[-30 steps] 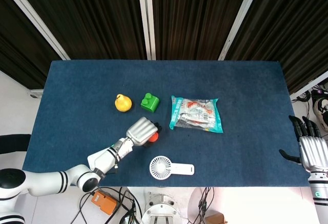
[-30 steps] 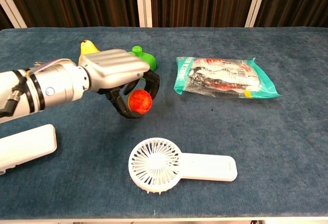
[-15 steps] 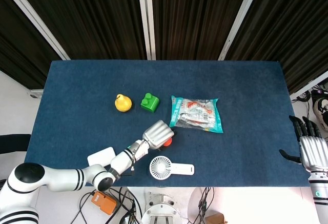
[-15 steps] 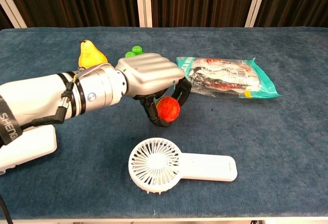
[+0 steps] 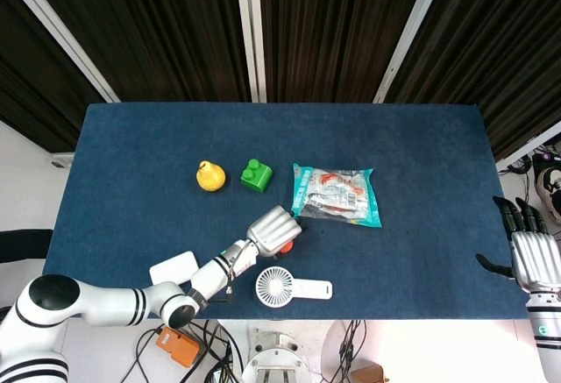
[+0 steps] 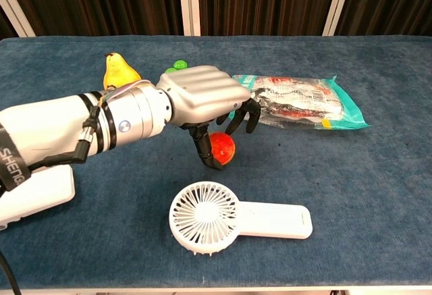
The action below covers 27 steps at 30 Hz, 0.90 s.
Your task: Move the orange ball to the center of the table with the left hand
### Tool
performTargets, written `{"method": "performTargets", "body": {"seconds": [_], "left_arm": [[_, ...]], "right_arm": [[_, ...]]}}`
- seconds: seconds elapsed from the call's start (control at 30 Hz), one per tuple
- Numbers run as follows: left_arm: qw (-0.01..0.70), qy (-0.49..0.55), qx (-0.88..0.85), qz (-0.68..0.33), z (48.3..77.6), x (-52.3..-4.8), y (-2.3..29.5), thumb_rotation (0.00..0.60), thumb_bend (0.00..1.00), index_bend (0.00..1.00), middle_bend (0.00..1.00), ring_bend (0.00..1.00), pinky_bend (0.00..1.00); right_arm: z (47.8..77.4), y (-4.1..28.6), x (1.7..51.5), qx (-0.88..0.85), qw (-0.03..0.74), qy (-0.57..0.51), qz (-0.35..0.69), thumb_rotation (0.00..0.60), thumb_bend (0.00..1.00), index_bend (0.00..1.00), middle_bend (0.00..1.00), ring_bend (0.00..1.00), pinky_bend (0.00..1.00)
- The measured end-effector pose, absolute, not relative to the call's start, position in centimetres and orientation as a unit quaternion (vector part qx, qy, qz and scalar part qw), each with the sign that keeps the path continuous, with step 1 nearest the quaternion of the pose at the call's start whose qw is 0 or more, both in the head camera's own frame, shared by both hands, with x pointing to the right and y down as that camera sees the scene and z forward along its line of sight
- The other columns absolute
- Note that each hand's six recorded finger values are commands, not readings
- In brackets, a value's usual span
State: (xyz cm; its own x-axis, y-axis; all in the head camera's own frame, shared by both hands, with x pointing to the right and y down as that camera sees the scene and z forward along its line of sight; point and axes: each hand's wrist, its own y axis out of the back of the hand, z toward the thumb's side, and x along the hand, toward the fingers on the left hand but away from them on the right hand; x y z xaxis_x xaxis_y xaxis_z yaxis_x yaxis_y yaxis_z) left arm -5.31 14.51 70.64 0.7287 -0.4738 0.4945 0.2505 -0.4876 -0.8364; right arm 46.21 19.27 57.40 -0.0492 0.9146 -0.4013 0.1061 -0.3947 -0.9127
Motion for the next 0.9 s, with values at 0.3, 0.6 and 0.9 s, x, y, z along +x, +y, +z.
{"method": "performTargets", "body": {"seconds": [0.3,0.6,0.9], "left_arm": [[0.494,0.072,-0.785,-0.366,70.3,-5.4,14.2,0.600,0.00,0.19,0.34,0.38,0.55],[0.497,0.190,-0.760,-0.374,64.7,-11.3,10.0,0.600,0.00,0.19,0.34,0.37,0.48],[0.438,0.341,-0.670,-0.493,61.7,-28.6,8.3,0.600,0.00,0.18,0.21,0.18,0.19]], "right_arm": [[57.4,19.3,46.5,-0.595,0.343,-0.431,0.585,0.600,0.28,0.06,0.16,0.00,0.13],[57.1,19.1,46.8,-0.594,0.344,-0.436,0.583,0.600,0.28,0.06,0.16,0.00,0.13],[56.7,19.3,48.0,-0.585,0.346,-0.443,0.585,0.600,0.28,0.04,0.16,0.00,0.14]]}}
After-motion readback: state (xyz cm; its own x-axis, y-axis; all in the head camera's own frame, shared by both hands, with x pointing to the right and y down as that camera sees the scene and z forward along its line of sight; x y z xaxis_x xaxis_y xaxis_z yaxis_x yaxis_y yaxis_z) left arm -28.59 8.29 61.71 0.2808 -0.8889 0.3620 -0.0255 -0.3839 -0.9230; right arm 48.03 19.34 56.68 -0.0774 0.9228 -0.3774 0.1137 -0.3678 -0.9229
